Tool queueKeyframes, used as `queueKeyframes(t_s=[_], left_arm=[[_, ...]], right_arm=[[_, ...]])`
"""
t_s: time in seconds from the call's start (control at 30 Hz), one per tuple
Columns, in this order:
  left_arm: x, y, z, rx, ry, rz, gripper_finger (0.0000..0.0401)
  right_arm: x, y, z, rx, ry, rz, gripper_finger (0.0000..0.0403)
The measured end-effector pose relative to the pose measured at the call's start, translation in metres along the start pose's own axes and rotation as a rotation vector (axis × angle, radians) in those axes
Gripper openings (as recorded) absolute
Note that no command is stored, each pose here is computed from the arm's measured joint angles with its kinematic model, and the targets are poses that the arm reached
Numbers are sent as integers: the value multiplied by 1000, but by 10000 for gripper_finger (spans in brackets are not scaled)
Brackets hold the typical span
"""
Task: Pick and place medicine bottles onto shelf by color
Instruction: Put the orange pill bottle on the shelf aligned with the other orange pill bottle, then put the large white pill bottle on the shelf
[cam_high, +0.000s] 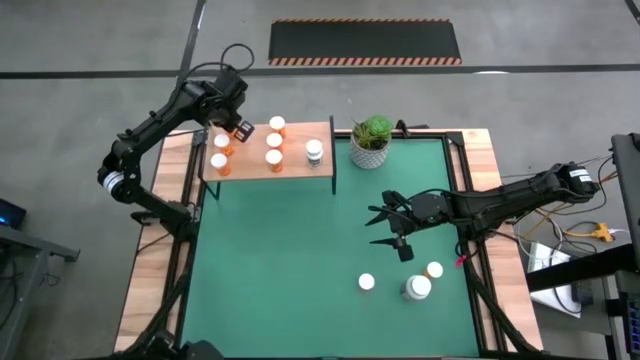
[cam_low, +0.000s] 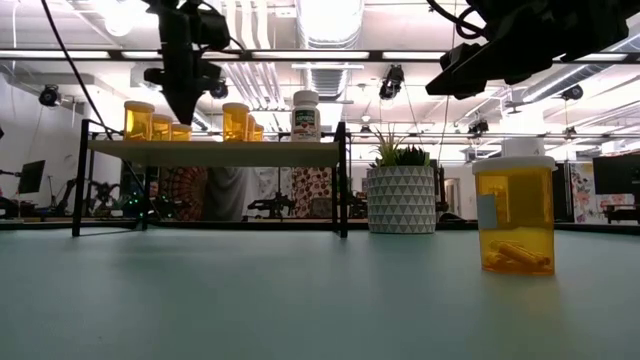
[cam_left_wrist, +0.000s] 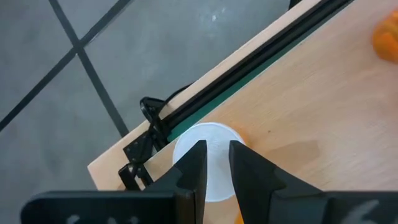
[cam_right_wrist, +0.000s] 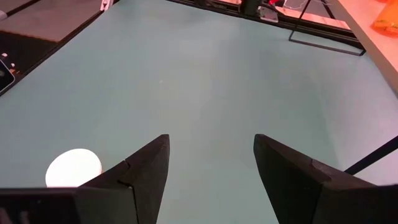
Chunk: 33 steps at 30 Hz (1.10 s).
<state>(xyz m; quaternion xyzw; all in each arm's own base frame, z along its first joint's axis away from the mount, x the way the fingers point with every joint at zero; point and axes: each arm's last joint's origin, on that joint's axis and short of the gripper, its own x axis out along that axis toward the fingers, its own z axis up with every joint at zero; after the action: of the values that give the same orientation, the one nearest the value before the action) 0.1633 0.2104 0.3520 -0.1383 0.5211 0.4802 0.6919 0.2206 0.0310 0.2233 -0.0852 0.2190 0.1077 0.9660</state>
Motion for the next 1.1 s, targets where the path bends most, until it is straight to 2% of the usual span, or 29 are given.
queueKeyframes(t_s=[0.67,0.8,0.9,1.1], left_arm=[[-9,3,-5,1,1,7,54],[-30,2,-3,2,-75,-27,54],[-52,-6,-6,0,-167,-93,54],[-98,-49,-31,80,-425,-306,54]], right_arm=[[0,0,0,0,0,0,224],[0,0,0,0,0,0,224],[0,0,0,17,-4,-4,224],[0,0,1,107,-5,-4,224]])
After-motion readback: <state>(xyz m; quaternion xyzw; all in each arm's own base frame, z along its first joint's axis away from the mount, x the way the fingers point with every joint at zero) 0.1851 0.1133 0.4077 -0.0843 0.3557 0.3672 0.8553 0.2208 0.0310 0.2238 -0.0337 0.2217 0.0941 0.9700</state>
